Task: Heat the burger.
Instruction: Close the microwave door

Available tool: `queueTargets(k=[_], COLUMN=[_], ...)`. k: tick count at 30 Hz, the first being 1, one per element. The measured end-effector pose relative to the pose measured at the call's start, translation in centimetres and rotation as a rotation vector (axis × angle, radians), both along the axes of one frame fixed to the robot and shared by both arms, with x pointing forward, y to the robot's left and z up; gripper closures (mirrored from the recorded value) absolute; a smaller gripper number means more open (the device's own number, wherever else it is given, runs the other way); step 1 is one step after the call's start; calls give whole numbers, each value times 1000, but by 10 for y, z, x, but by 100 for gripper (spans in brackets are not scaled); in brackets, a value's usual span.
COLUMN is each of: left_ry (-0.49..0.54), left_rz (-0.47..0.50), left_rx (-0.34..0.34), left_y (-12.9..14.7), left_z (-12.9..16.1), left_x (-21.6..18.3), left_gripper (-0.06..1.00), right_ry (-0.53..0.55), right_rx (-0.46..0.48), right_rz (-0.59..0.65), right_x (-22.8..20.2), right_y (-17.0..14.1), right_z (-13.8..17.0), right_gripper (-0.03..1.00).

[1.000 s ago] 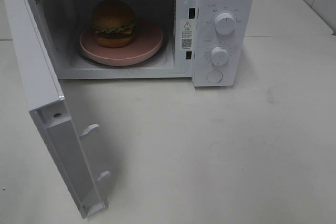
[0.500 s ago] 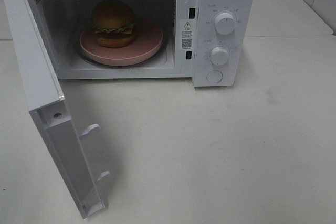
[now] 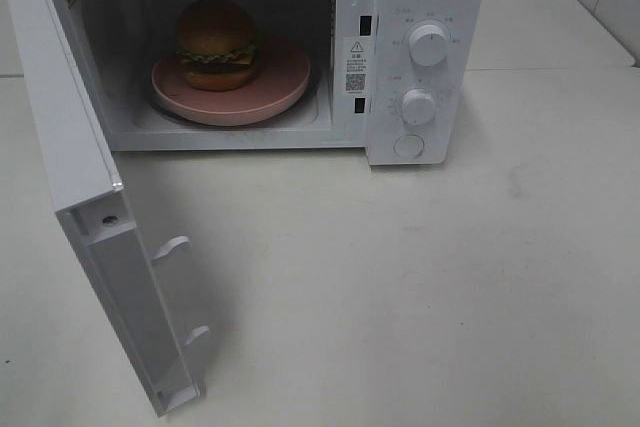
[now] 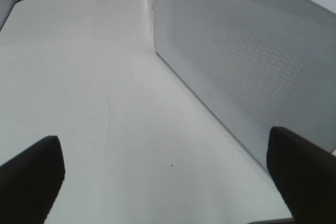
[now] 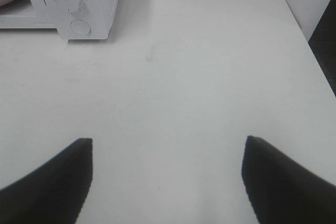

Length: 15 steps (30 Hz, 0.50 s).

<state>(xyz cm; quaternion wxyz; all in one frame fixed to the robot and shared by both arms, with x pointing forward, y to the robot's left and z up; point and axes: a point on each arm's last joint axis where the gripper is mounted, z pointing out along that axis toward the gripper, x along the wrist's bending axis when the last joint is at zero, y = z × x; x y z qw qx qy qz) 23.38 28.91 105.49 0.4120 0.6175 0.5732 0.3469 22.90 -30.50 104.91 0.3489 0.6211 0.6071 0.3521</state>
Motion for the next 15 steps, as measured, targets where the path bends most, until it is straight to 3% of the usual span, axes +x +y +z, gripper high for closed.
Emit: queueTargets(k=[15], left_ry=[0], left_rz=[0], left_rx=[0], left_y=[0], left_z=[0], left_x=[0], left_gripper=[-4], right_ry=[0], right_rx=[0], right_rz=[0], right_x=[0], right_y=[0], right_z=[0], right_gripper=[21])
